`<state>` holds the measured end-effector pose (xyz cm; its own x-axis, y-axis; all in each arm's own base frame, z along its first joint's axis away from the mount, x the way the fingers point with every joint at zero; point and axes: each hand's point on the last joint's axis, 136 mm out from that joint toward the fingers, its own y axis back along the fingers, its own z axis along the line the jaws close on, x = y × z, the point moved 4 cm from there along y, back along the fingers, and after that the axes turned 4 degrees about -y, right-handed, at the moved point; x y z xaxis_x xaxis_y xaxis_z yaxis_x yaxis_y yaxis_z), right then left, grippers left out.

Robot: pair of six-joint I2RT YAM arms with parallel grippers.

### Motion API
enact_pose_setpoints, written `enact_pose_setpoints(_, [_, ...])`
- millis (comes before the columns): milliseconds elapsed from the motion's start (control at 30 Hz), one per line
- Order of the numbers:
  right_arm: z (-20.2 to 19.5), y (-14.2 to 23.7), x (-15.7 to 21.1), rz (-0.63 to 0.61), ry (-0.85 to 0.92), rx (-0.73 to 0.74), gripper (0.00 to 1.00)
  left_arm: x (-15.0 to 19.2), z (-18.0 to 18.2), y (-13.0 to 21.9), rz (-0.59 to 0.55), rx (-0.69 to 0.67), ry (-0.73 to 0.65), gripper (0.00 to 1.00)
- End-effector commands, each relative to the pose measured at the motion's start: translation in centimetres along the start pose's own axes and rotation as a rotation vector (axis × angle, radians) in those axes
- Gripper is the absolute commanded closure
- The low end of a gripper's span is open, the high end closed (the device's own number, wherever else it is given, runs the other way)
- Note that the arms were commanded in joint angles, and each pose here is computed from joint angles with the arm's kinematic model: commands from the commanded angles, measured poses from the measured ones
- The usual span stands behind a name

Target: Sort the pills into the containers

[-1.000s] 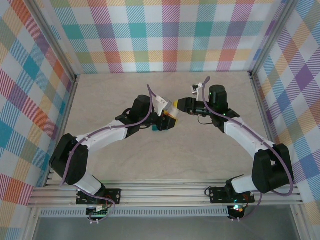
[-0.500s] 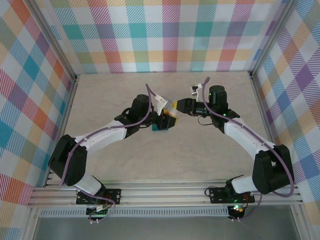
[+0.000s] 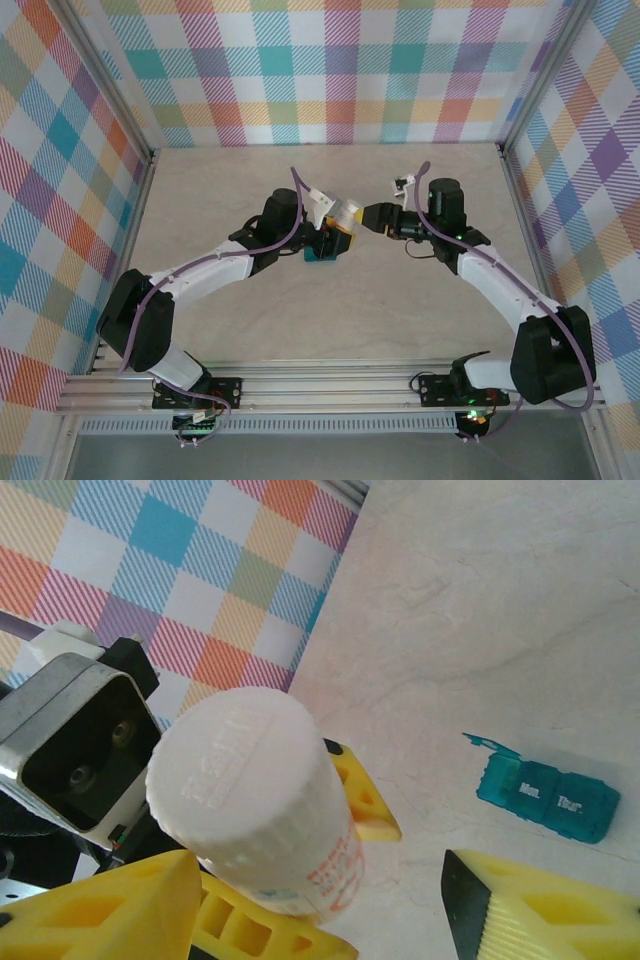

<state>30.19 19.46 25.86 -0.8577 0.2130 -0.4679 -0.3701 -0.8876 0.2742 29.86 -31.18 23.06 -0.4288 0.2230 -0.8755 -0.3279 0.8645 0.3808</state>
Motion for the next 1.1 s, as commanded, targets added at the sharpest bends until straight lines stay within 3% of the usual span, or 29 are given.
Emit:
enact_pose_setpoints(0, [0.1,1.2,0.3,-0.013,0.008,0.011,0.32,-2.1,-0.9,1.0,-0.068,0.013,-0.045,1.00])
enact_pose_setpoints(200, [1.7,2.2,-0.6,-0.064,-0.030,0.011,0.17,-1.9,-0.7,0.8,-0.052,0.003,-0.052,1.00])
enact_pose_setpoints(300, [2.1,2.5,-1.7,-0.099,-0.079,0.039,0.14,-1.7,-0.5,0.6,-0.039,-0.003,-0.054,1.00])
enact_pose_setpoints(533, [2.4,1.8,-3.0,-0.119,-0.164,0.076,0.17,-1.5,-0.3,0.2,-0.024,-0.003,-0.054,1.00])
enact_pose_setpoints(1067, [3.3,-0.8,-2.5,-0.051,-0.141,0.079,0.25,-1.5,-0.4,-0.3,-0.015,0.010,-0.048,1.00])
